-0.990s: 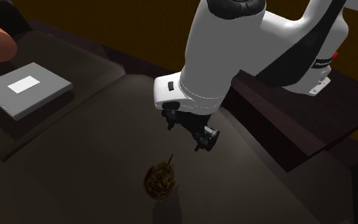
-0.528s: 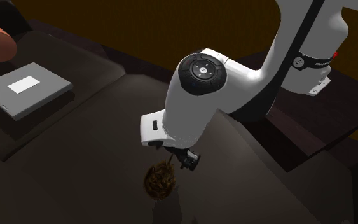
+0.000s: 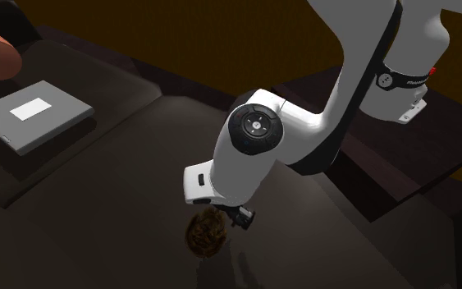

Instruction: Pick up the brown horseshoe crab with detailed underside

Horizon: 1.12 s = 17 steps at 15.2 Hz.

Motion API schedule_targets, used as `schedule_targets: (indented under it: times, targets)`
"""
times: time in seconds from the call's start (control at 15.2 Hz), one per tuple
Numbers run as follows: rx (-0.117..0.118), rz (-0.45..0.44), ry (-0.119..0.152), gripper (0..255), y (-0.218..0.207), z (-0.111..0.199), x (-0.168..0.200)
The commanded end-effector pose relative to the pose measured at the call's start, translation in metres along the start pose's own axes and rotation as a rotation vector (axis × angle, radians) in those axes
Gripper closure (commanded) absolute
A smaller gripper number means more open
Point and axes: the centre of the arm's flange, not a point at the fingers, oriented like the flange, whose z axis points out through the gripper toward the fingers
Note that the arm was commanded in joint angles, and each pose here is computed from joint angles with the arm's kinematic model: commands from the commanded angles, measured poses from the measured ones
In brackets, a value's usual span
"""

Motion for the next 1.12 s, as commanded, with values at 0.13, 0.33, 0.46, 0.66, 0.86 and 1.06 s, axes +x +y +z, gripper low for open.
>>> schedule_targets:
  times: [0.13, 0.33, 0.46, 0.66, 0.86, 1.06]
  targets:
    - [0.0, 0.0, 0.0, 255, 0.0, 0.005, 0.001]
    - [0.0, 0.0, 0.0, 255, 0.0, 0.005, 0.001]
    - [0.0, 0.0, 0.0, 255, 0.0, 0.005, 0.001]
    - [0.0, 0.0, 0.0, 255, 0.0, 0.004, 0.0]
    - [0.0, 0.0, 0.0, 255, 0.003, -0.011, 0.001]
    - [0.0, 0.0, 0.0, 255, 0.007, -0.027, 0.001]
